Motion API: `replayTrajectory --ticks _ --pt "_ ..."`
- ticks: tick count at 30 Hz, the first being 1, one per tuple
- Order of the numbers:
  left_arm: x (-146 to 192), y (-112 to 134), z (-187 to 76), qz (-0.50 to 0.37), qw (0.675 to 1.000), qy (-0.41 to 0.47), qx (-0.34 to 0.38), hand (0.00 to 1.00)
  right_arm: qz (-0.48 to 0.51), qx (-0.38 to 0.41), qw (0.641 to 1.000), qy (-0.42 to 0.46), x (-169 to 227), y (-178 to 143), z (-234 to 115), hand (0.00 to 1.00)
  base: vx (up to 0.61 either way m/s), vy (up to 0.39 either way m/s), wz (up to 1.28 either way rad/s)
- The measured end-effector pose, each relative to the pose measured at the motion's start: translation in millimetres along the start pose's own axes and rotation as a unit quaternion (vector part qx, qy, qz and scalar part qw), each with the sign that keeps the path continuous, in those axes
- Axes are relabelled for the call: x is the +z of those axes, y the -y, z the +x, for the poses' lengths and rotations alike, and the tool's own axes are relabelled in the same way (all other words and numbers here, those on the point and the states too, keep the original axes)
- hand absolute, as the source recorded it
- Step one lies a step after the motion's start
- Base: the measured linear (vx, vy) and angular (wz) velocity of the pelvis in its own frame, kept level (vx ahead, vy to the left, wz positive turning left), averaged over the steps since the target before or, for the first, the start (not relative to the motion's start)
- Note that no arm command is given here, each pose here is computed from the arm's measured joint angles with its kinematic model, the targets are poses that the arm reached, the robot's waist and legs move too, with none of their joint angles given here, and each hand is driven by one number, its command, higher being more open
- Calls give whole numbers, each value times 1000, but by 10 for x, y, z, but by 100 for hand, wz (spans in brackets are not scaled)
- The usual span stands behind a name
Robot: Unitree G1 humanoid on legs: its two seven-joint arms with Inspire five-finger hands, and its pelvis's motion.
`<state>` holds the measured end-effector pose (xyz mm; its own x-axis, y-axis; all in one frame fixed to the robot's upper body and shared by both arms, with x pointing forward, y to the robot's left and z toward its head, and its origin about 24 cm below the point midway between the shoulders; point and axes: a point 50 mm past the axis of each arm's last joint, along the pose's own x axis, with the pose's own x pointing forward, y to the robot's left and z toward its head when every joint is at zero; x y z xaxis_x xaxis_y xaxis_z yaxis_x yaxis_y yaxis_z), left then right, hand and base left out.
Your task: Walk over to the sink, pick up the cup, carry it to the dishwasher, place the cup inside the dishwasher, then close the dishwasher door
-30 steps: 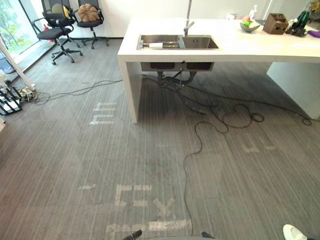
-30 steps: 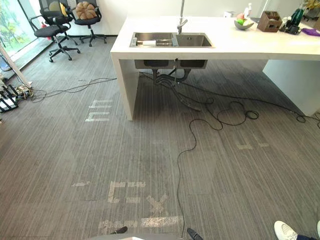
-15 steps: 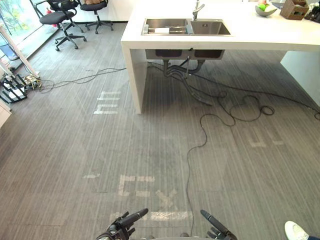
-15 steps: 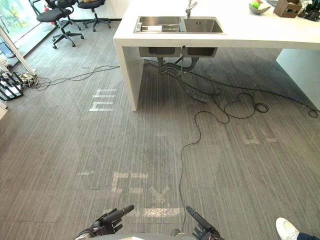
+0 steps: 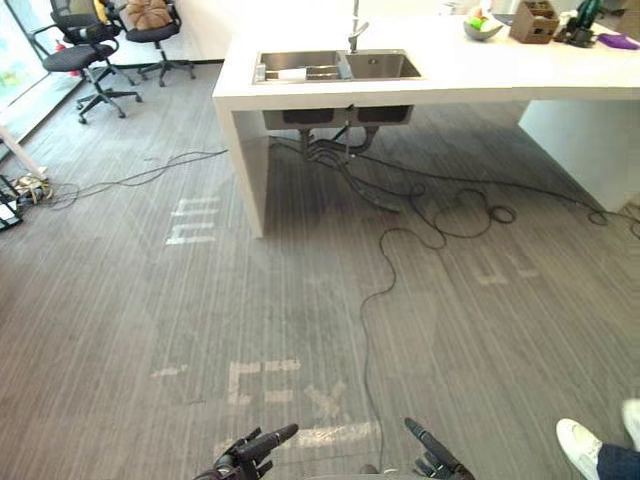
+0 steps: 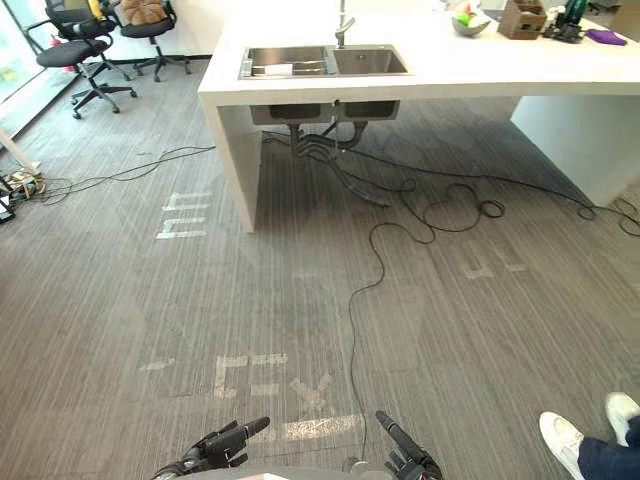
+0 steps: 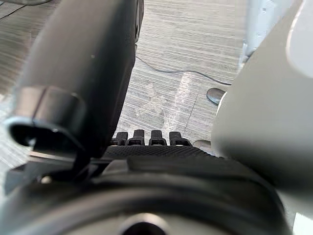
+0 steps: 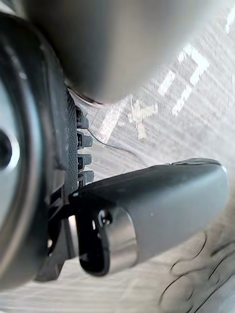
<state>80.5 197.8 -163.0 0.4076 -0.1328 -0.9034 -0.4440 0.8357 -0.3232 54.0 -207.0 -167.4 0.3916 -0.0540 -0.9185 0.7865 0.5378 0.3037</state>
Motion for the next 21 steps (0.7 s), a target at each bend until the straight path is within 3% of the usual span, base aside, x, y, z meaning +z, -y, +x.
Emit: replayTrajectory --ticks 5,8,15,18,21 --pt "20 -56 -27 -68 998 12 -2 100 23 -4 999 -44 -172 194 -89 100 96 41 -10" --pt "39 -54 -22 -57 998 -5 1 100 -9 15 999 -35 -64 129 -64 100 266 -93 25" --pt "236 400 117 -6 999 -3 -53 100 -46 51 998 -9 194 -233 49 100 398 -295 46" --pt "254 471 126 -9 998 11 -64 100 -43 70 997 16 286 -365 72 100 336 -226 4" --pt "170 488 111 -8 998 20 -67 100 -42 50 998 25 266 -288 56 100 301 -190 10"
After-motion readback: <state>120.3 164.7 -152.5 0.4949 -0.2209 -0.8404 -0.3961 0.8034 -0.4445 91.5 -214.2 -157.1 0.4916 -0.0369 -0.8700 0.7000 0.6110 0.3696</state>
